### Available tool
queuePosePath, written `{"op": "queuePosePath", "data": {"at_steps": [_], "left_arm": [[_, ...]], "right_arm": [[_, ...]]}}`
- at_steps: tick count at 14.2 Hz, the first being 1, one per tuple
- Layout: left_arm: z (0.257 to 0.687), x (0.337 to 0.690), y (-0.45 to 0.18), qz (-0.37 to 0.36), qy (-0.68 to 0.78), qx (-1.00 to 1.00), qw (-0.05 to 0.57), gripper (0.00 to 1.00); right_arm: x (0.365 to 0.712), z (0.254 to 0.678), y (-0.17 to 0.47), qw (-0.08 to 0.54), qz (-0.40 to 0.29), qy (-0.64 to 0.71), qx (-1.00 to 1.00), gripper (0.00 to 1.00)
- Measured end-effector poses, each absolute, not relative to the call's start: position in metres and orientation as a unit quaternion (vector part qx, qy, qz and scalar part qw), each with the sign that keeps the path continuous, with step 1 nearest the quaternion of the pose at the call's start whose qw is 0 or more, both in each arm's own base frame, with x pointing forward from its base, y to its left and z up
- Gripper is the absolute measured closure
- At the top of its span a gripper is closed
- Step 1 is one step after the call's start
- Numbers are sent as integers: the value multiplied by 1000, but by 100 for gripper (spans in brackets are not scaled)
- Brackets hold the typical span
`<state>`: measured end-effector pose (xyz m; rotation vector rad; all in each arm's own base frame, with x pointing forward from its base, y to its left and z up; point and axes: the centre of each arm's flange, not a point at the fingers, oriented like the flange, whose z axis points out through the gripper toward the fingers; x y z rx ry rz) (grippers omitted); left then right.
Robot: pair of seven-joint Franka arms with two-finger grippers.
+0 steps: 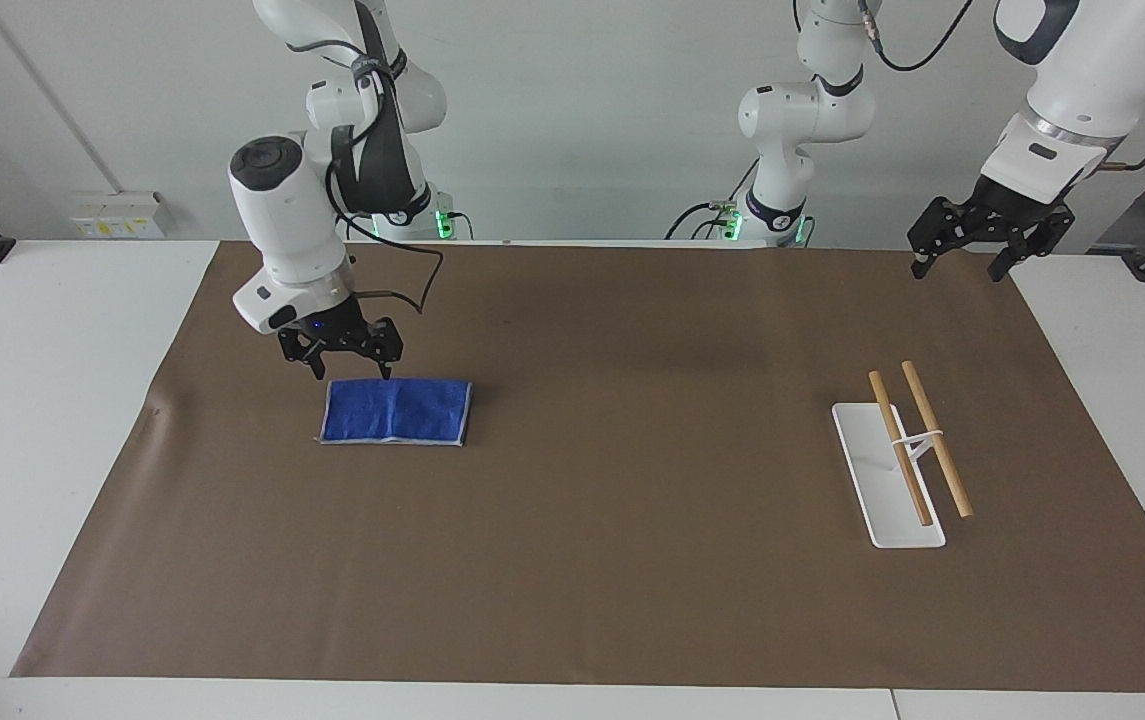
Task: Right arm passes towel to left arm to hang
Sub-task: 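Lower the right gripper onto the blue towel and grasp its edge, then lift the towel with the right gripper toward the left gripper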
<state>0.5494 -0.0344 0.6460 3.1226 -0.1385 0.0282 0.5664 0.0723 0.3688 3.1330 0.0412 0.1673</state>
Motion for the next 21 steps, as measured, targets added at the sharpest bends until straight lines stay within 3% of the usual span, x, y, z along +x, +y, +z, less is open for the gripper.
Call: {"op": "queuePosePath", "data": {"at_steps": [5, 11, 19, 20, 21], "left_arm": [[646, 549, -34, 9, -44, 999, 8, 0], [646, 549, -34, 9, -44, 999, 8, 0], [646, 549, -34, 9, -44, 999, 8, 0], [646, 549, -34, 9, -44, 999, 8, 0], [646, 549, -34, 9, -44, 999, 8, 0]], "right_arm": [[545, 299, 69, 0, 69, 13, 998, 0], [541, 283, 69, 0, 68, 13, 998, 0], [542, 289, 69, -1, 74, 14, 997, 89], [543, 290, 70, -1, 74, 15, 997, 96], [545, 293, 72, -1, 70, 16, 997, 96]]}}
